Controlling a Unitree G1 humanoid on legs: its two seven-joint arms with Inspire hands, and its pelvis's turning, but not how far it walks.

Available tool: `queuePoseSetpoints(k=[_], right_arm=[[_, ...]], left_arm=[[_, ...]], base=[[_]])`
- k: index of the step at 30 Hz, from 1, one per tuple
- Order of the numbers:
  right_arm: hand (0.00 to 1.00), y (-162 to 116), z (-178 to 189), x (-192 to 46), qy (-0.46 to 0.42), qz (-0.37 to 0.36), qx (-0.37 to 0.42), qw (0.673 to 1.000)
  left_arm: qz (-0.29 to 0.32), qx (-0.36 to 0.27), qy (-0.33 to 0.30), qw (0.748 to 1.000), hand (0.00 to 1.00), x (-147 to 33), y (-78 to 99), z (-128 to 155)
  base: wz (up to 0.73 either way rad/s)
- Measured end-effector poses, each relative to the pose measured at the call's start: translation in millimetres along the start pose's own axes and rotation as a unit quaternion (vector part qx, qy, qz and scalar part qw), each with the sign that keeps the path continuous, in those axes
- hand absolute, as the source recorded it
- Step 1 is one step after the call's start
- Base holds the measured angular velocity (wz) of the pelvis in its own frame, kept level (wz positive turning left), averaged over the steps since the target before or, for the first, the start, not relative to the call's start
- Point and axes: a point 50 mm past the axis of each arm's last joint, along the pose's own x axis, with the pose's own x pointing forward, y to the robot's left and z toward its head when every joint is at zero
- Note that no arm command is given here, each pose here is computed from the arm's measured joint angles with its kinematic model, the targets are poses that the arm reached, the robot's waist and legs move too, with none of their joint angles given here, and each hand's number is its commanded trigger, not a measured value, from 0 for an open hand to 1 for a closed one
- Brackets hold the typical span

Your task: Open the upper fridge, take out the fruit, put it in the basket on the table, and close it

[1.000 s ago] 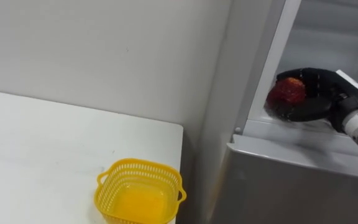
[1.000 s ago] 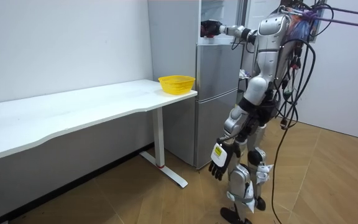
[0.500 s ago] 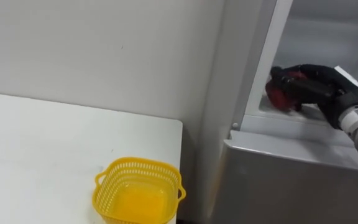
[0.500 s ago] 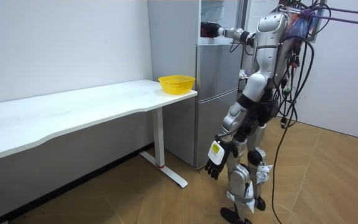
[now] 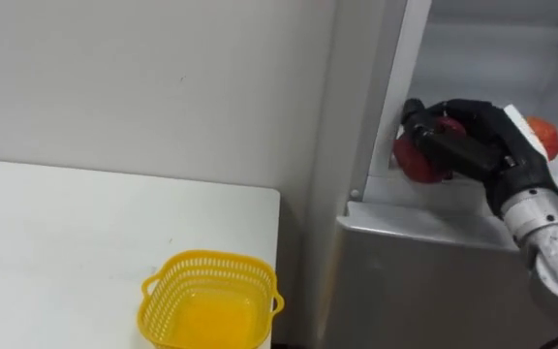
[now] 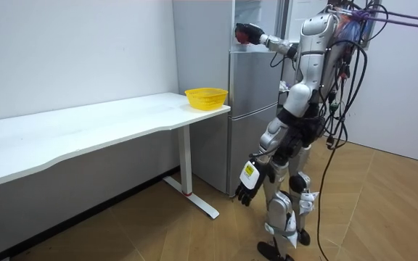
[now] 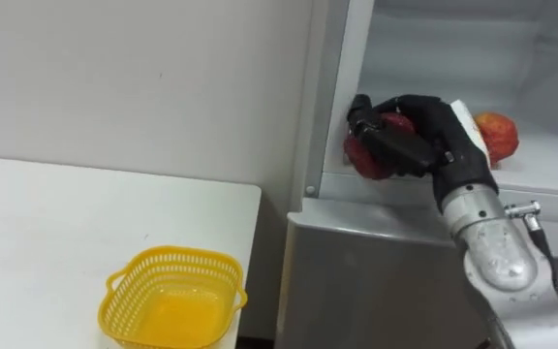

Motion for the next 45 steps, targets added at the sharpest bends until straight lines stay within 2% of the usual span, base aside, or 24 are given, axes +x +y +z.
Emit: queuePoseSetpoints(k=[4, 11, 16, 20, 26, 36, 45], right_arm=[[1.0, 12, 24, -15, -0.061, 0.001, 0.007, 0.998], [1.0, 20, 63, -26, -0.181, -0.014, -0.051, 0.982], [1.0, 20, 80, -33, -0.232, -0.04, -0.091, 0.968], [1.0, 33, 98, -46, -0.292, -0.037, -0.117, 0.948], [1.0, 69, 98, -55, -0.315, 0.026, -0.16, 0.935], [1.0, 98, 92, -67, -0.328, 0.111, -0.22, 0.912], [1.0, 119, 43, -58, -0.253, 0.172, -0.322, 0.896]], left_arm=[[-0.009, 0.001, 0.006, 1.0, 0.0, 0.4, -5.7, -2], [-0.02, 0.012, -0.014, 1.0, 0.0, 0.9, -13.0, 2], [-0.02, 0.014, -0.022, 0.999, 0.0, 1.2, -17.4, 3], [-0.027, 0.02, -0.018, 0.999, 0.0, 1.8, -21.9, 3], [-0.035, 0.052, -0.019, 0.998, 0.0, 2.4, -27.0, 6], [-0.048, 0.058, -0.03, 0.997, 0.0, 3.0, -22.0, 12], [-0.055, 0.074, -0.03, 0.995, 0.0, 3.7, -13.2, 15]], base=[[-0.08], [-0.04], [0.0], [0.0], [-0.02], [0.05], [0.03]])
